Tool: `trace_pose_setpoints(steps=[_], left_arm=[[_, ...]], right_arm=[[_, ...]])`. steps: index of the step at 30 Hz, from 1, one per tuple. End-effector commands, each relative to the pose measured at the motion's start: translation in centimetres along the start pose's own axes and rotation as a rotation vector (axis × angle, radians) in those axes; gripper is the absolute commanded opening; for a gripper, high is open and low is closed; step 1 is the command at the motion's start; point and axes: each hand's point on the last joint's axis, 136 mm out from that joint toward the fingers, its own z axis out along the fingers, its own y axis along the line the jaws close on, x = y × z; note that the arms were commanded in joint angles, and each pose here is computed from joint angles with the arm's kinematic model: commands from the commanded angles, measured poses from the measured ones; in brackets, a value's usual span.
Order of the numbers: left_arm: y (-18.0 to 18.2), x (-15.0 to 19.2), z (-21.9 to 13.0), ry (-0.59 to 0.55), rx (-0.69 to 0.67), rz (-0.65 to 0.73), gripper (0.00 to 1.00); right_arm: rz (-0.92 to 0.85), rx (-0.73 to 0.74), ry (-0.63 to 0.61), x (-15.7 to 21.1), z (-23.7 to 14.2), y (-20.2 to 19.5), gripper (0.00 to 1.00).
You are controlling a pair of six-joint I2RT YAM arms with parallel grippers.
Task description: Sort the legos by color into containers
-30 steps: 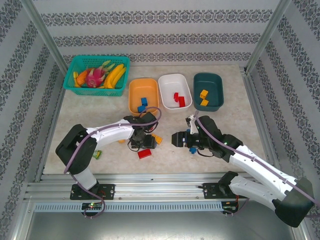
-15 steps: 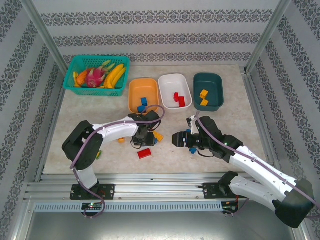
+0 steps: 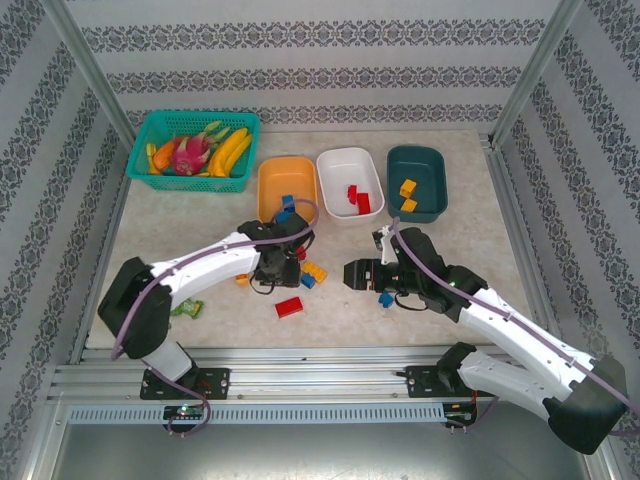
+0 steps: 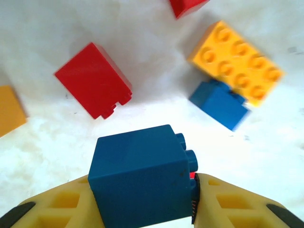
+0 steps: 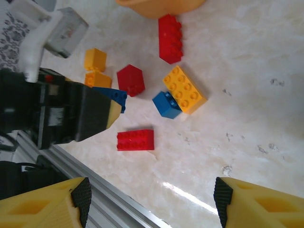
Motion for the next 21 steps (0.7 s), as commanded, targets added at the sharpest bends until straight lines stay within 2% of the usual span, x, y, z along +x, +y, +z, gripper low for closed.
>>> trace_pose_setpoints(steps=[1,5,9,15,21], left_arm=[[0.4,-1.5,-4.8,-0.043,0.020,-0.034,0.40],[0.6,-5.9,-7.3,-0.081,0.095,-0.096,0.40],[0.3,-10.8,-7.4,-0.112,0.138,-0.133,0.40],[-0.5,-16.5,-4.0,-0.099,0.159,-0.171,0.39],[-1.4,-19.5,0.7,-0.050,0.165,-0.207,0.39]], right_arm=[[-0.011,-0.020,-0.070,-2.6,-1.2,1.8,0.71],[0.006,-0.012,-0.146,-5.4,-1.8,2.7,0.70],[0.034,-0.025,-0.207,-8.4,-1.6,3.6,0.72],[0.106,0.012,-0.242,-11.8,-0.4,3.1,0.75],[0.148,0.025,-0.253,-14.0,0.2,2.8,0.78]])
